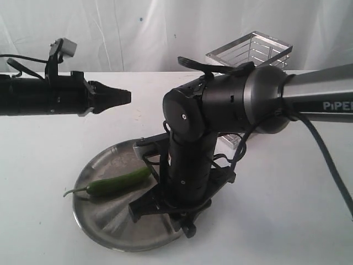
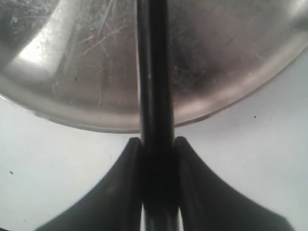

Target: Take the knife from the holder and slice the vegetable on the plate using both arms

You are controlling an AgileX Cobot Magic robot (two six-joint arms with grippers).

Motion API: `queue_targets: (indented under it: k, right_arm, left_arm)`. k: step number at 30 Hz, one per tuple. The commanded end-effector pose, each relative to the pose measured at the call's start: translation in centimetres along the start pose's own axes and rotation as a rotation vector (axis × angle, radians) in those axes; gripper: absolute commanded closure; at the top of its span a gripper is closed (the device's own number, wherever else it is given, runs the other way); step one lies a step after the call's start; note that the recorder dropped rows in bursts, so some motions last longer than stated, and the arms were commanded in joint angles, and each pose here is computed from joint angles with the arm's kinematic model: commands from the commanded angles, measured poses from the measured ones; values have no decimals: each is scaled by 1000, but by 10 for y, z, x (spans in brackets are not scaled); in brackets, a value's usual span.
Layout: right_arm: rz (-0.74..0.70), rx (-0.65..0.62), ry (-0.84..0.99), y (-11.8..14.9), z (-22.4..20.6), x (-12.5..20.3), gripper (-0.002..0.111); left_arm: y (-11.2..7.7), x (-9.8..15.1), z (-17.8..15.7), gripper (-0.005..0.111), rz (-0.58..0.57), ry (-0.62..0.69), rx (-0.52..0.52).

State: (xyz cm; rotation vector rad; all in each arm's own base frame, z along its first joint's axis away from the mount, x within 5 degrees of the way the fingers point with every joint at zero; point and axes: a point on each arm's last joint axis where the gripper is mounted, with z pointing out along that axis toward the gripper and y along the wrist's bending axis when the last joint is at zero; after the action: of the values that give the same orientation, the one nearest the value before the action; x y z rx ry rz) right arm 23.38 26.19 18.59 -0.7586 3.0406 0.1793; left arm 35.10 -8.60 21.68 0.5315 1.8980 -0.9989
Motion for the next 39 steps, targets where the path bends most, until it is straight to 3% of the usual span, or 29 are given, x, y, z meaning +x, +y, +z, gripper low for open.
queue_targets:
  k: [1,17,22,30,39]
  right_arm:
    - [1,-18,-30,5,0,-3,108]
    - [13,-29,-55,8,5,-7,108]
    - [23,5,-66,4,5,-8,108]
    - [26,3,-63,5,5,-8,108]
    - [23,-4,-46,5,5,-6,108]
  left_arm:
    - [1,17,6,107,-38,-16,82]
    - [21,53,23,107,-129,33,148]
    - [19,58,25,107,-114,11,225]
    - [18,58,25,107,-102,6,234]
    - [3,61,38,107,-39,26,282]
